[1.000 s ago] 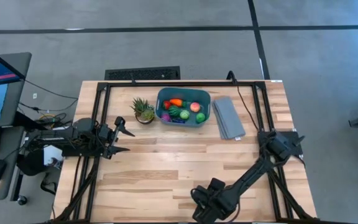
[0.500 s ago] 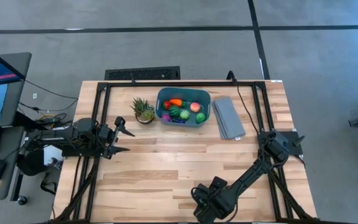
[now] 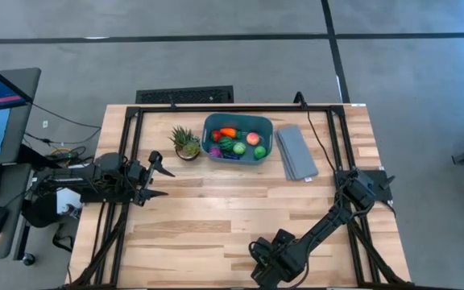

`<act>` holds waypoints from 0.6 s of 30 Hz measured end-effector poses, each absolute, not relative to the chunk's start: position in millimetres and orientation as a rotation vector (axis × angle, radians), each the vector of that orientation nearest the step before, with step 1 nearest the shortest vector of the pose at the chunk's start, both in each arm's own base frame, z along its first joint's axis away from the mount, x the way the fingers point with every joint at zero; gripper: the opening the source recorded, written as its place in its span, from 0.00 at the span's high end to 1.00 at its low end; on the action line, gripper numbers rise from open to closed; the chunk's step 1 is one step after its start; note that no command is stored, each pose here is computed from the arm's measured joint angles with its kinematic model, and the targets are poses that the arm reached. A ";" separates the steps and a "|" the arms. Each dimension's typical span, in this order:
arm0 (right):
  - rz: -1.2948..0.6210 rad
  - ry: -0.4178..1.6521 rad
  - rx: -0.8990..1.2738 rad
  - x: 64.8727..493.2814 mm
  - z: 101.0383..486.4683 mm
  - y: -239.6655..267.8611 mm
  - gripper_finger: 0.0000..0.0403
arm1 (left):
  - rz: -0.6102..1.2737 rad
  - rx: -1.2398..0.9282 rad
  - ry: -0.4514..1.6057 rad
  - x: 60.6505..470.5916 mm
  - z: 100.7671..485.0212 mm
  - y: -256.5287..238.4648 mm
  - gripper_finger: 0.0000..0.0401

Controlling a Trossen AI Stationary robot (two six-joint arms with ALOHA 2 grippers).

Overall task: Pick and placing Produce into tupperware
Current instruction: Put the bell pepper into the blue bin

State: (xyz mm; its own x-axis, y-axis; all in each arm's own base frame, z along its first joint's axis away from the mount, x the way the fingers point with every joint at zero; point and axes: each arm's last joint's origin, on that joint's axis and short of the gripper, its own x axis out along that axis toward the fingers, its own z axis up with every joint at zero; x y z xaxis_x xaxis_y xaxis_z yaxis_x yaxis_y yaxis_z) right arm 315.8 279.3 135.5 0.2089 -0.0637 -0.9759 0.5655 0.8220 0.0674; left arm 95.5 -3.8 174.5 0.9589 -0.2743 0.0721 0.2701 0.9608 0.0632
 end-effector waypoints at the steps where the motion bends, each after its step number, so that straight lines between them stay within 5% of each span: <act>1: -0.459 1.296 0.463 315.8 135.4 279.4 0.23 | -0.276 0.053 -0.080 95.5 174.5 -3.8 0.28; 18: -0.510 1.262 0.500 316.0 134.4 279.0 0.24 | -0.276 0.045 -0.079 95.5 174.4 -3.8 0.28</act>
State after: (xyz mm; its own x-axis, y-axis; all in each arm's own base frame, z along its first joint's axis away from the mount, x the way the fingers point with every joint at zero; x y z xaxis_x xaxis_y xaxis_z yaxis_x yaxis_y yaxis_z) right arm 316.0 279.0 134.4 0.2254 -0.0854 -0.9705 0.6129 0.7868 0.0730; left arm 95.5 -3.8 174.4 0.9590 -0.2743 0.0721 0.2707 0.9611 0.0552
